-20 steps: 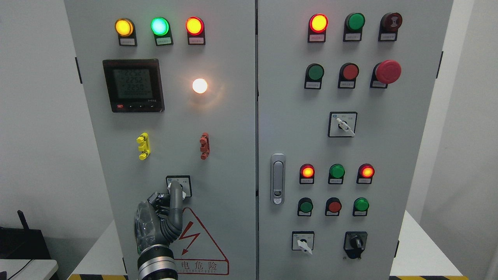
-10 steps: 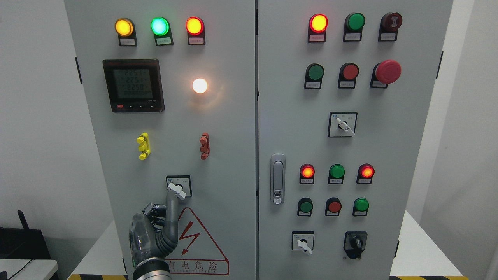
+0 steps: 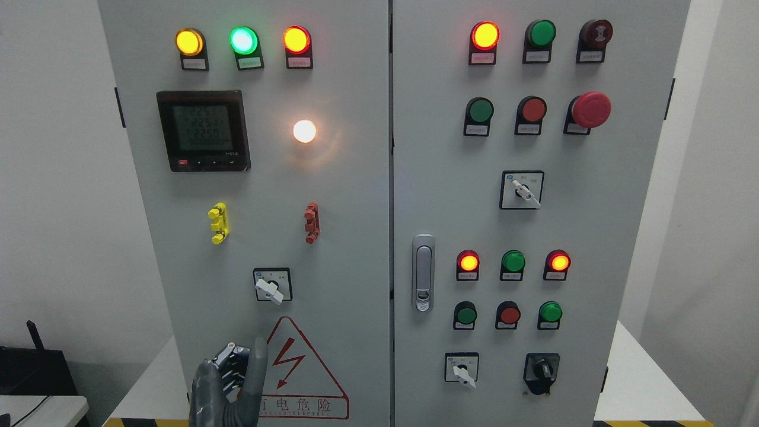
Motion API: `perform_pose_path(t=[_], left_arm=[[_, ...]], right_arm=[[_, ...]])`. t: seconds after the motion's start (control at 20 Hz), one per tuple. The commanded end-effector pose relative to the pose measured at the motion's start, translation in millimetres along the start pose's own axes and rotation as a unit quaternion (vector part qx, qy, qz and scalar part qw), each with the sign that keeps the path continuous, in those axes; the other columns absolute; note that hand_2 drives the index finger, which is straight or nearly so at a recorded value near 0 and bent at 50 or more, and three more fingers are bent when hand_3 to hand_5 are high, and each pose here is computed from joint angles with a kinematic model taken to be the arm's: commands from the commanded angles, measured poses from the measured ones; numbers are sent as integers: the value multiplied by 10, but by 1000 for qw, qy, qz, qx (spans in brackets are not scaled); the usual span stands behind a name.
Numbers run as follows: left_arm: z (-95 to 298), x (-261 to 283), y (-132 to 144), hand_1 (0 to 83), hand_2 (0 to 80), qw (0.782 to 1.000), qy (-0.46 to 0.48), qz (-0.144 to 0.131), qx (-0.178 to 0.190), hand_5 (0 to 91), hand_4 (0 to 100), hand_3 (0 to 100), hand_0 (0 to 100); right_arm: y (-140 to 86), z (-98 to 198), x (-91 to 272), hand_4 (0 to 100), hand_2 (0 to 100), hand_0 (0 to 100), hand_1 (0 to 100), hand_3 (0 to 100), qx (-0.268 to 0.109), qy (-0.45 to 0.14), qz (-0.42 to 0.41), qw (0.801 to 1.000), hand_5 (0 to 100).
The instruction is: Turn on light switch 1
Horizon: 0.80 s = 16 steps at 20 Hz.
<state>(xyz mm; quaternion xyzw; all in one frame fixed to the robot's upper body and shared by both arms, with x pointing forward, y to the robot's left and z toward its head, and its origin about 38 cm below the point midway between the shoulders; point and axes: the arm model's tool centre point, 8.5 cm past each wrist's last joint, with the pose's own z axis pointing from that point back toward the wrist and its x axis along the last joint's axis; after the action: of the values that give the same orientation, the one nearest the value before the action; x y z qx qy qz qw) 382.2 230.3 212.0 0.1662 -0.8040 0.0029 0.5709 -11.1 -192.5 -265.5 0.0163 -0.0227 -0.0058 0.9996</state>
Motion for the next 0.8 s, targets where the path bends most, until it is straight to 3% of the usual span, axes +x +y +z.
perform_pose_path(t=[0.0, 0.15, 0.35, 0.55, 0.65, 0.75], left_arm=[[553, -822, 1395, 213, 633, 988, 86, -88, 93, 659, 886, 922, 183], [1017, -1295, 2014, 199, 561, 977, 131, -122, 113, 527, 836, 867, 183], [1839, -1826, 2589, 154, 508, 962, 214, -134, 108, 298, 722, 772, 176], [2691, -2308, 2771, 118, 383, 937, 307, -123, 110, 142, 562, 567, 178], [3140, -2509, 2799, 109, 221, 917, 364, -103, 122, 79, 409, 348, 186], [3655, -2714, 2739, 104, 170, 891, 430, -73, 130, 57, 338, 277, 195]], right_arm=[[10, 0, -1, 0, 0, 120, 389, 0, 2, 0, -3, 1000, 0], [10, 0, -1, 0, 0, 120, 389, 0, 2, 0, -3, 1000, 0], [10, 0, -1, 0, 0, 120, 389, 0, 2, 0, -3, 1000, 0], [10, 0, -1, 0, 0, 120, 389, 0, 2, 0, -3, 1000, 0], [10, 0, -1, 0, 0, 120, 389, 0, 2, 0, -3, 1000, 0], [10, 0, -1, 0, 0, 120, 389, 0, 2, 0, -3, 1000, 0]])
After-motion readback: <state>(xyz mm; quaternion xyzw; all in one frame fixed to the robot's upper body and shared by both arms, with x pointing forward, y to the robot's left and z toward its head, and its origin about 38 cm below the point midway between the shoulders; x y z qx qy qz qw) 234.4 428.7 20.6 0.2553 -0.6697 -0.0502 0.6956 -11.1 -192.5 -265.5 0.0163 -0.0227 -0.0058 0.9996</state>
